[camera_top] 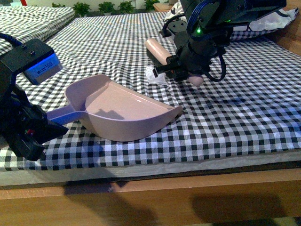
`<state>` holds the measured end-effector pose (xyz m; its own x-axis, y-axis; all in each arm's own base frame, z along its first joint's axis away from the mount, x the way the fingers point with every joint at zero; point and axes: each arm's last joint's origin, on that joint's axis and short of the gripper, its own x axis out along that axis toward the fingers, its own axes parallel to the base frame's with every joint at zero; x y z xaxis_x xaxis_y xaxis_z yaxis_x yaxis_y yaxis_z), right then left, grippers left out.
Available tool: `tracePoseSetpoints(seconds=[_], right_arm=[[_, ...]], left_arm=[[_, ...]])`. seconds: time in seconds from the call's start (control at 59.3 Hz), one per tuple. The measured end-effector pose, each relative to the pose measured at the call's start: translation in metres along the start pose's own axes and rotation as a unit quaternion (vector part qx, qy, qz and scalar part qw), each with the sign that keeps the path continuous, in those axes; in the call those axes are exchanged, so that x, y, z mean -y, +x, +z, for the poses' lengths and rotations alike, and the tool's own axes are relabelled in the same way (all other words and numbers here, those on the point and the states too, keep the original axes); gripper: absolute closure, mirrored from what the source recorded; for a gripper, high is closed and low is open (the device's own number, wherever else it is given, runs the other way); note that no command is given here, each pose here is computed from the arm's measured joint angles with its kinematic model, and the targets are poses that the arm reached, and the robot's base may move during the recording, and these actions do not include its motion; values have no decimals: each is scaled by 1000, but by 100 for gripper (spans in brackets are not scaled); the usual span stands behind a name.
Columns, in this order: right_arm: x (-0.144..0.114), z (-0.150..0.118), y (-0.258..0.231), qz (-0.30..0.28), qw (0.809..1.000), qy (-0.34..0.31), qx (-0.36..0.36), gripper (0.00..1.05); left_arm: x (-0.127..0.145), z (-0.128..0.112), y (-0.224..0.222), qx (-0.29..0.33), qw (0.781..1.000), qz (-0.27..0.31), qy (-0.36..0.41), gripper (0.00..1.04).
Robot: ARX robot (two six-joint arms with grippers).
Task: Clean up trash
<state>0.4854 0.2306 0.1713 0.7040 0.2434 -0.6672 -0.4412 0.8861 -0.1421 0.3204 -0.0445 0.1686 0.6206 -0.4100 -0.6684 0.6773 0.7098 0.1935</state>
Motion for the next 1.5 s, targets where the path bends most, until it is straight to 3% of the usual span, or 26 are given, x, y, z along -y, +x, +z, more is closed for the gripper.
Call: tracePoseSetpoints(seconds=[0.303, 0.421, 0.607, 0.758, 0.961, 1.129, 1.298, 1.5], right_arm=[[9, -22, -3, 72, 995, -53, -42, 85], [27, -28, -35, 164, 983, -67, -53, 85], [50, -32, -116, 327, 942, -62, -44, 85], [79, -25, -158, 272, 959, -79, 3, 85], [108, -36, -171, 205, 976, -69, 37, 85], [124, -31, -189, 119, 987, -24, 107, 85], [142, -37, -242, 79, 977, 74, 186, 85], [146, -58, -316, 102, 952, 156, 243, 85]], left_arm=[[0, 0, 0, 0, 1000, 0, 0, 78], [0, 0, 0, 0, 1000, 0, 0, 78], [0, 0, 0, 0, 1000, 0, 1, 78], [0, 0, 0, 0, 1000, 0, 1, 78], [0, 0, 0, 0, 1000, 0, 2, 78], [0, 0, 0, 8, 1000, 1, -3, 78], [-14, 7, -6, 124, 984, 112, -65, 78], [-32, 29, -48, 185, 945, 232, -137, 78]])
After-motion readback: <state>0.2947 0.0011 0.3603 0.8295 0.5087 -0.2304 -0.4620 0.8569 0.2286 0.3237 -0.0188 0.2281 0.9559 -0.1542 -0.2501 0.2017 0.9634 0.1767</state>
